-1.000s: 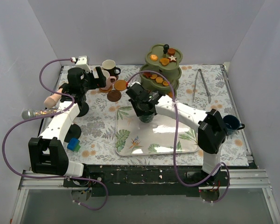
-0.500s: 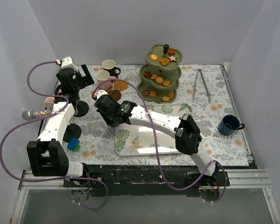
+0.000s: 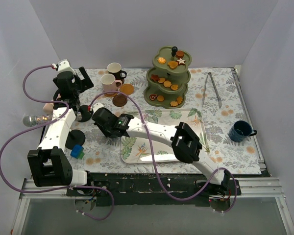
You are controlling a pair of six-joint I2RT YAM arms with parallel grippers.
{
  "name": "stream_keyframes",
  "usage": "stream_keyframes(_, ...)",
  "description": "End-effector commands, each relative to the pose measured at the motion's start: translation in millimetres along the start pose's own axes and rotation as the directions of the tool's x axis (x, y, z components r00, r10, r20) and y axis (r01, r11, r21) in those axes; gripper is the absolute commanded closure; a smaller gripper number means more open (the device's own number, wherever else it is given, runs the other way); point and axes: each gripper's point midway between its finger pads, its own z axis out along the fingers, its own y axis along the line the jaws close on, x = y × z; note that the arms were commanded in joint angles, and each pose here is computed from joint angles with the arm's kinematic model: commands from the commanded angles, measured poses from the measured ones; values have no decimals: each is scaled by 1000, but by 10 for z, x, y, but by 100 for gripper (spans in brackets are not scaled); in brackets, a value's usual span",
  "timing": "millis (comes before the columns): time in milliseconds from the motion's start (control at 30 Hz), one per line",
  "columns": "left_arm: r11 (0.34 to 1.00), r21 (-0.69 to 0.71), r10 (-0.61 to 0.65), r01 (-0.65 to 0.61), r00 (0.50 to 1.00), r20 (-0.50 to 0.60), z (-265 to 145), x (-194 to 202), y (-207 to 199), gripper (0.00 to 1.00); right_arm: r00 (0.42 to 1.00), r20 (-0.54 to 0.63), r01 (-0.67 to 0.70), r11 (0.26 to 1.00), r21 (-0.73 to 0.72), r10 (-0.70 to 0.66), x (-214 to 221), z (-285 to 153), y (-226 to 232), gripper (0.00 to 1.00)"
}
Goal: Serve the afternoon tea
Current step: Place the cup at the center of the board.
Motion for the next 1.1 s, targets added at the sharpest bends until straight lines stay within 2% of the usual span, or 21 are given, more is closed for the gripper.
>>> stream_keyframes(0, 1000, 2, -11, 11, 998, 59, -120, -230, -1, 2, 991, 131, -18, 1000, 13, 17, -420, -39, 16, 99)
stream_keyframes(167, 999, 39, -18, 16, 999, 48, -118, -216, -71, 2, 993, 119, -15, 1000, 26, 12, -379, 28, -2, 99)
stream_keyframes(233, 998, 61, -22, 20, 999, 41, -116, -212, -114, 2, 994, 112, -9, 1000, 17, 7, -382, 36, 19, 80)
stream_keyframes(267, 997, 72, -26, 23, 999, 38, -116, -213, -132, 2, 994, 110, -2, 1000, 6, 2, -391, 25, 39, 64)
stream_keyframes(300, 996, 83, -30, 27, 999, 37, -127, -228, -156, 2, 993, 115, 2, 1000, -6, -2, -409, 10, 65, 53)
stream_keyframes(400, 993, 113, -49, 44, 998, 42, -175, -288, -224, 2, 989, 149, 13, 999, -32, -8, -540, -102, 92, 38)
stream_keyframes(567, 991, 109, -82, 79, 997, 15, -271, -330, -237, 2, 973, 230, 36, 998, -54, -23, -836, -500, 68, 34)
stream_keyframes(733, 987, 100, -122, 125, 992, -40, -479, -342, -278, 5, 955, 294, 36, 999, -11, -31, -835, -1020, -185, 33)
stream_keyframes(867, 992, 48, -109, 114, 990, -87, -663, -154, -203, 8, 947, 320, 4, 999, 37, -16, -610, -1382, -536, 32)
stream_keyframes(967, 995, 68, -60, 71, 987, -148, -839, 105, -451, 9, 936, 349, -66, 996, 56, 42, -459, -1623, -893, 32)
stream_keyframes(1067, 997, 71, -3, 22, 967, -255, -963, 482, -658, 12, 922, 368, -153, 986, 65, 118, -259, -1806, -1300, 33)
